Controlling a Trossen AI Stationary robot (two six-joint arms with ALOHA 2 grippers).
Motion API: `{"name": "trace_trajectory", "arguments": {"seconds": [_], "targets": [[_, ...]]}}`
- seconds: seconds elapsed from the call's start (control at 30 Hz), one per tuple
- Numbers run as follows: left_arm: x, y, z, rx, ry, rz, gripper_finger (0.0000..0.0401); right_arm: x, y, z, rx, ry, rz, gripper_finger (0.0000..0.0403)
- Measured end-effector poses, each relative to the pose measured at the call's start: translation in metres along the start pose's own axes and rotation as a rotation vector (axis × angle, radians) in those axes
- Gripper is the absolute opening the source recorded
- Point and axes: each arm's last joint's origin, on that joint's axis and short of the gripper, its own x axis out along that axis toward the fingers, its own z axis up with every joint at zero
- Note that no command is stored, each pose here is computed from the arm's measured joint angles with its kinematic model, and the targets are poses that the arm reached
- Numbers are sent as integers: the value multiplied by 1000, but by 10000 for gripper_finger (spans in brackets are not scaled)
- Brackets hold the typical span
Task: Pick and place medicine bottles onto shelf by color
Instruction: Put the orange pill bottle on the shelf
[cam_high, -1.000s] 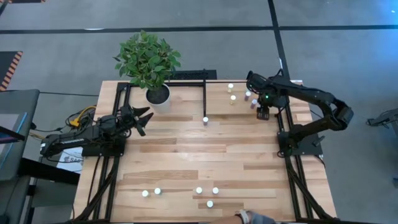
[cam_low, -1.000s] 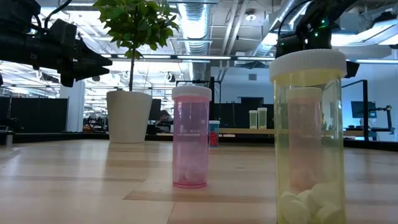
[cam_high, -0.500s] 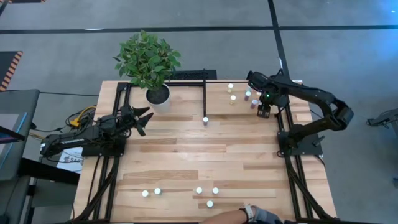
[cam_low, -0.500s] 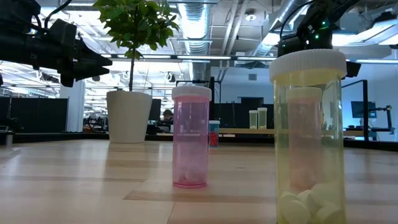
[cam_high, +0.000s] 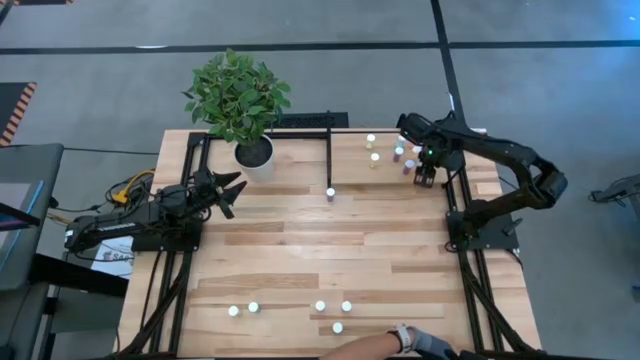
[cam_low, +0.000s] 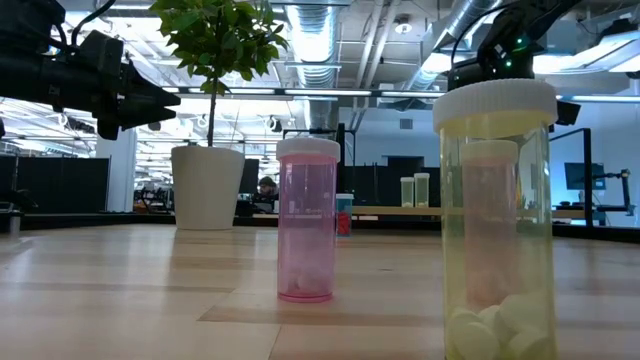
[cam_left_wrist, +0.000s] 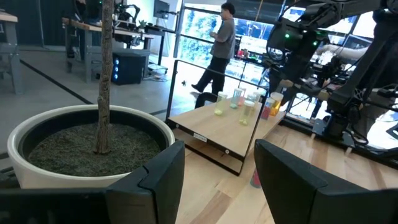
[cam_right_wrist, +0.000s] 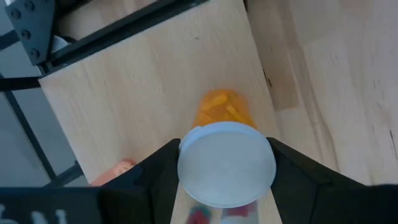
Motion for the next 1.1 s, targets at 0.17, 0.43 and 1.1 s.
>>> {"name": "trace_trajectory", "arguments": {"seconds": [0.17,0.43,1.1], "targets": [[0,0,0,0,0,0,181,0,0,0,-5,-4,-2,225],[0,0,0,0,0,0,181,1,1,2,-4,-15,-7,225],[0,0,0,0,0,0,181,1,4,4,-43,-22,-12,243]]}}
